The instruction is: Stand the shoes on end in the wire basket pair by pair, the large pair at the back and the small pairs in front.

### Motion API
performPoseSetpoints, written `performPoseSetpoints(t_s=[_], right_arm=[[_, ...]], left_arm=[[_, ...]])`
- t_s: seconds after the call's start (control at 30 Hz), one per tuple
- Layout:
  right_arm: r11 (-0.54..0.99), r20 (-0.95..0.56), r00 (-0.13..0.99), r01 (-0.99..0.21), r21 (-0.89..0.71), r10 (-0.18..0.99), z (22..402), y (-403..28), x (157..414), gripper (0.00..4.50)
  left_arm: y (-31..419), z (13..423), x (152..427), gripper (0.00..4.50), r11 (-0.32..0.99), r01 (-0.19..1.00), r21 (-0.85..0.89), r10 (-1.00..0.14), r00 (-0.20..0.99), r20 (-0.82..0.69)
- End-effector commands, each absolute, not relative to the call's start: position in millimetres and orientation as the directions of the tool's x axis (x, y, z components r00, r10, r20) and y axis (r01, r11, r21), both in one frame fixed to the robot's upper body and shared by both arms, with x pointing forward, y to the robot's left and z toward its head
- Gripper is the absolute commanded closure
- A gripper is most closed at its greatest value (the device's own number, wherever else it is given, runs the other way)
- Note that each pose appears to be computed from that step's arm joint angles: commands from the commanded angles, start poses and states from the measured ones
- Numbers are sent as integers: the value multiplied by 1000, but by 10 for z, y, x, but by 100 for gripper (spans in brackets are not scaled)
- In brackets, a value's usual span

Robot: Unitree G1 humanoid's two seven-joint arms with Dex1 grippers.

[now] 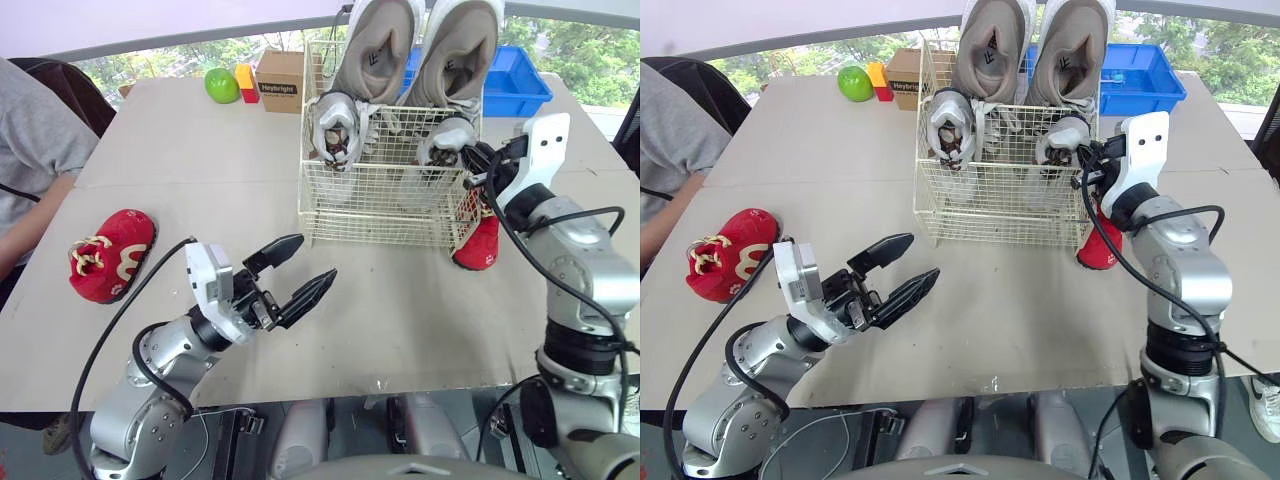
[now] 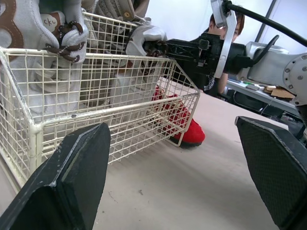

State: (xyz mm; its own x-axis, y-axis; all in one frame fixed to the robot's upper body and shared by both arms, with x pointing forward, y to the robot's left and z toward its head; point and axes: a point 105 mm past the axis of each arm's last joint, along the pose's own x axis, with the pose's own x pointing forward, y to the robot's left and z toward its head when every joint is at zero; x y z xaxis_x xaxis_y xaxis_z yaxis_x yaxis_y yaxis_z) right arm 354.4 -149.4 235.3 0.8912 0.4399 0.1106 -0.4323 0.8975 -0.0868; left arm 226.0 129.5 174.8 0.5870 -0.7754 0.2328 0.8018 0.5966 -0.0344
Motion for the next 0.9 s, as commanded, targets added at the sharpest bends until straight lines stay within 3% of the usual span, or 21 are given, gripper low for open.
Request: performPoseSetpoints(t_s=[0.03, 0.3, 0.43, 0.53, 0.67, 0.7, 0.8, 0.9], right_arm=[[799, 44, 815, -555, -232, 578, 2312, -1467, 3523, 448], [539, -69, 634, -705, -461, 770, 2304, -1472, 3558, 448], [511, -103, 617, -724, -462, 780, 2321, -1551, 3717, 448], [525, -113, 625, -729, -440, 772, 2325, -1627, 3822, 368], [525, -99, 623, -725, -445, 776, 2424, -1704, 3818, 182], [538, -89, 628, -724, -432, 773, 2470, -1743, 3793, 168], [557, -31, 632, -704, -440, 775, 2617, -1833, 3617, 44], [506, 28, 547, -752, -423, 837, 2715, -1763, 3270, 44]], left_arm=[[1283, 1811, 2235, 0, 582, 813, -11, -785, 565, 253], [1296, 1826, 2231, 0, 580, 814, -3, -788, 562, 253], [1299, 1825, 2201, 0, 588, 809, -3, -783, 570, 251], [1316, 1826, 2200, 0, 599, 801, -3, -775, 580, 251], [1347, 1829, 2193, 0, 617, 787, -3, -761, 598, 252], [1357, 1827, 2191, 0, 625, 781, -6, -755, 606, 251], [1434, 1817, 2186, 0, 667, 744, -39, -713, 653, 254], [1639, 1836, 2233, 0, 760, 642, -103, -596, 751, 284]])
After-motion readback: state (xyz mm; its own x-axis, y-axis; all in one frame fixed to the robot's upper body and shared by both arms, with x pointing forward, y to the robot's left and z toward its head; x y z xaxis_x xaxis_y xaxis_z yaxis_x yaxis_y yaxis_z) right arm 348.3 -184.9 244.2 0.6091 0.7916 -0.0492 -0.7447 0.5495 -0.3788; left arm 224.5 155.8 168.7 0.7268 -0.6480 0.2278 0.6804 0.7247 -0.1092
